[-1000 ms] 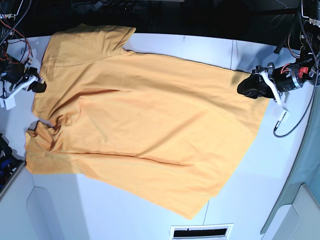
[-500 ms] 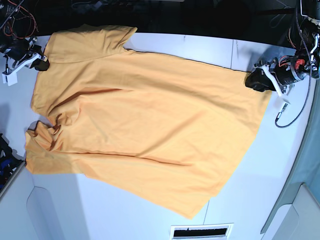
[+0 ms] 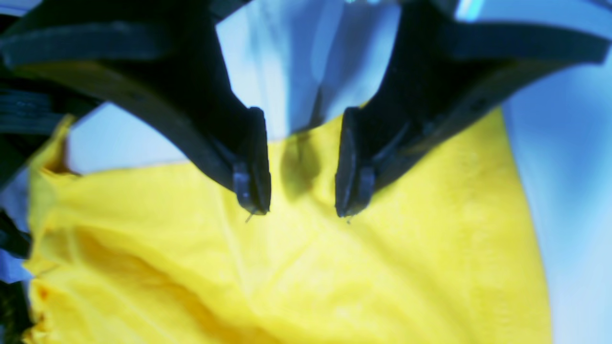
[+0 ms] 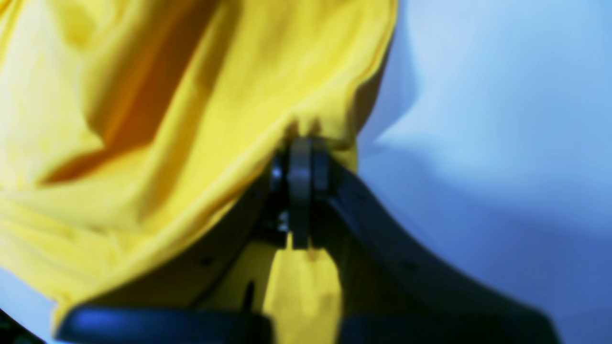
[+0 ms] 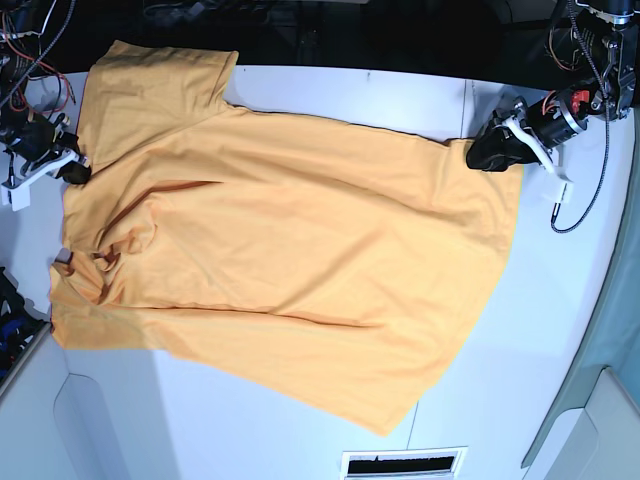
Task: Layout the t-shirt on the table in an organized manner, then fold the t-shirt properly
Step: 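Pull the shirt corners apart with both grippers to flatten it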
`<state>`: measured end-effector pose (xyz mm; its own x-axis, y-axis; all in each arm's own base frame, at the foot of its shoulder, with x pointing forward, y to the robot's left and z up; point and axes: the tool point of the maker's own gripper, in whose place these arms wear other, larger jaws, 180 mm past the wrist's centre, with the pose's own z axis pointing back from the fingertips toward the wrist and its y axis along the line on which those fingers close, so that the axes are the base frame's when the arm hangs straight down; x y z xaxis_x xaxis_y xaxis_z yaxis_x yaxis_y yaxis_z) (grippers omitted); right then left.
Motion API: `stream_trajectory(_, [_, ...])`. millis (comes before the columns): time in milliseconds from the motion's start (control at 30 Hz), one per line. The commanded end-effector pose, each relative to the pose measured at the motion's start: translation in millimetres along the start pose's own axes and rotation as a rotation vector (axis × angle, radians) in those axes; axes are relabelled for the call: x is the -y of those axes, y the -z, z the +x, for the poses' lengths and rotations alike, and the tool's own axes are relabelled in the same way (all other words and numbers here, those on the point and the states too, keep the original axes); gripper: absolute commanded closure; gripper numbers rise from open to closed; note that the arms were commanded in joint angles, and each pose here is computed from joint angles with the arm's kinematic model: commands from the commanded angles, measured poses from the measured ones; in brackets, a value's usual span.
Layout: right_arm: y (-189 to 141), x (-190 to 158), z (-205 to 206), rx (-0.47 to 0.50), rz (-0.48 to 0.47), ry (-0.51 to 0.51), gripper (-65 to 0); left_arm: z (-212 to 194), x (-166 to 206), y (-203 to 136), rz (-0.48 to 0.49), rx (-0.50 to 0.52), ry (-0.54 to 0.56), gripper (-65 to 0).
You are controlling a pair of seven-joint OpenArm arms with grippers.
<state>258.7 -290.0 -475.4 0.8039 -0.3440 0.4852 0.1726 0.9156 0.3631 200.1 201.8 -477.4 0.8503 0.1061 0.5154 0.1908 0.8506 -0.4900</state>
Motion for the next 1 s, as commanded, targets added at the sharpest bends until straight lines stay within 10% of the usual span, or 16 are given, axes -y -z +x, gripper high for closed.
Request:
stream_trajectory(0, [-1.4, 12.9, 7.1, -0.02, -0.047, -0.01, 0.0, -45.0, -8.1, -4.6, 0.049, -0.181, 0.006, -27.0])
stream_trajectory(600, [-32.3, 33.7, 103.2, 0.111, -0.009, 0.064, 0.0, -28.6, 29.0, -11.3, -0.054, -0.143, 0.016, -27.1])
stream_trajectory(733, [-57.3, 53.5, 97.6, 0.085, 0.001, 0.128, -16.5, -12.9, 33.4, -24.3, -0.063, -0.118, 0.074, -27.1])
stream_trajectory(967, [-86.1, 91.1, 57.6, 0.039, -0.05, 0.166, -17.5, 11.5, 34.8, -39.1, -0.055, -0.107, 0.18, -27.1])
